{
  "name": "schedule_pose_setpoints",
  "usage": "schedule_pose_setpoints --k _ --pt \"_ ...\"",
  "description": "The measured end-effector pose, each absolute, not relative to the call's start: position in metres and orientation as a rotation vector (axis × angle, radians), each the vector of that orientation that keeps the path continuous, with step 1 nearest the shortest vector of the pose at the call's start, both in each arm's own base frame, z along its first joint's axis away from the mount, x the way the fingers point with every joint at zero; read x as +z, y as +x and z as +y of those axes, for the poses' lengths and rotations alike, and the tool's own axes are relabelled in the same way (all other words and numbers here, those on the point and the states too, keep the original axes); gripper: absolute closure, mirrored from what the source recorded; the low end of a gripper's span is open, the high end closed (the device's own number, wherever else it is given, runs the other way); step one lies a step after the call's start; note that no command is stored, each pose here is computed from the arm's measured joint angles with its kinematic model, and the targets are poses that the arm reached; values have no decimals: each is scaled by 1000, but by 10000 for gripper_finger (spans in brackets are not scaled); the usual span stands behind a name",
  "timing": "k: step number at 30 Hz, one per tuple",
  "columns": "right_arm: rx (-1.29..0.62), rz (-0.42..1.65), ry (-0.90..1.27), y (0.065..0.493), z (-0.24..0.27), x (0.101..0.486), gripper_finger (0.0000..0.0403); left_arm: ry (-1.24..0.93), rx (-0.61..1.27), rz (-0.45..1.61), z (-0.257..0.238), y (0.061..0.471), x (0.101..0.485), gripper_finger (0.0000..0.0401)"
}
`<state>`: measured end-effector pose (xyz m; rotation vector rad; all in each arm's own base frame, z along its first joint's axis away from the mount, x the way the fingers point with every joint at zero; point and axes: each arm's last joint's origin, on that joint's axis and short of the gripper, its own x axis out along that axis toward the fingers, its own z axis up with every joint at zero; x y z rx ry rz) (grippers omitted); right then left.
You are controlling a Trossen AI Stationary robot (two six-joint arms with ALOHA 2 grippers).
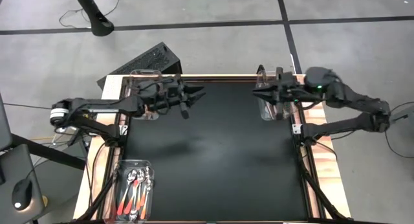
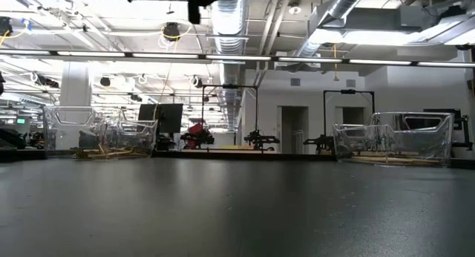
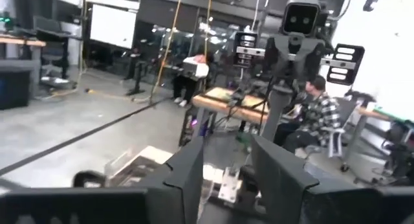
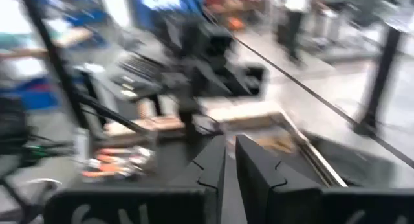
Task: Sort silverware by color (type)
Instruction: Return to Home Position
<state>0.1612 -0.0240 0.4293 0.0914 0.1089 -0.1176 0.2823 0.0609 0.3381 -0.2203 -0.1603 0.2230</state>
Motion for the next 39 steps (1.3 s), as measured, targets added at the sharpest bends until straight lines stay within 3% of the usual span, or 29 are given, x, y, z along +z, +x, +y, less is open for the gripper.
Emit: schedule_pose_setpoints --k 4,9,13,17,21,26,32,39 --pt "-6 19 124 152 -27 416 356 -220 205 -174 61 289 334 328" --pt "2 -76 171 146 -31 381 385 -156 222 -132 60 264 349 394" --pt "-36 -107 182 141 -33 366 396 -41 219 -75 59 230 364 393" --pt "-62 -5 214 142 -36 350 387 17 256 -41 54 202 373 399" --pt "48 -23 133 142 -29 353 390 122 270 3 48 176 378 400" --pt "179 -98 -56 134 -15 361 397 93 227 -11 39 159 357 400" --pt "229 -128 -69 117 -5 363 396 33 200 -3 32 144 326 399" --pt "155 -43 -101 91 -1 353 396 86 202 -65 23 105 321 399"
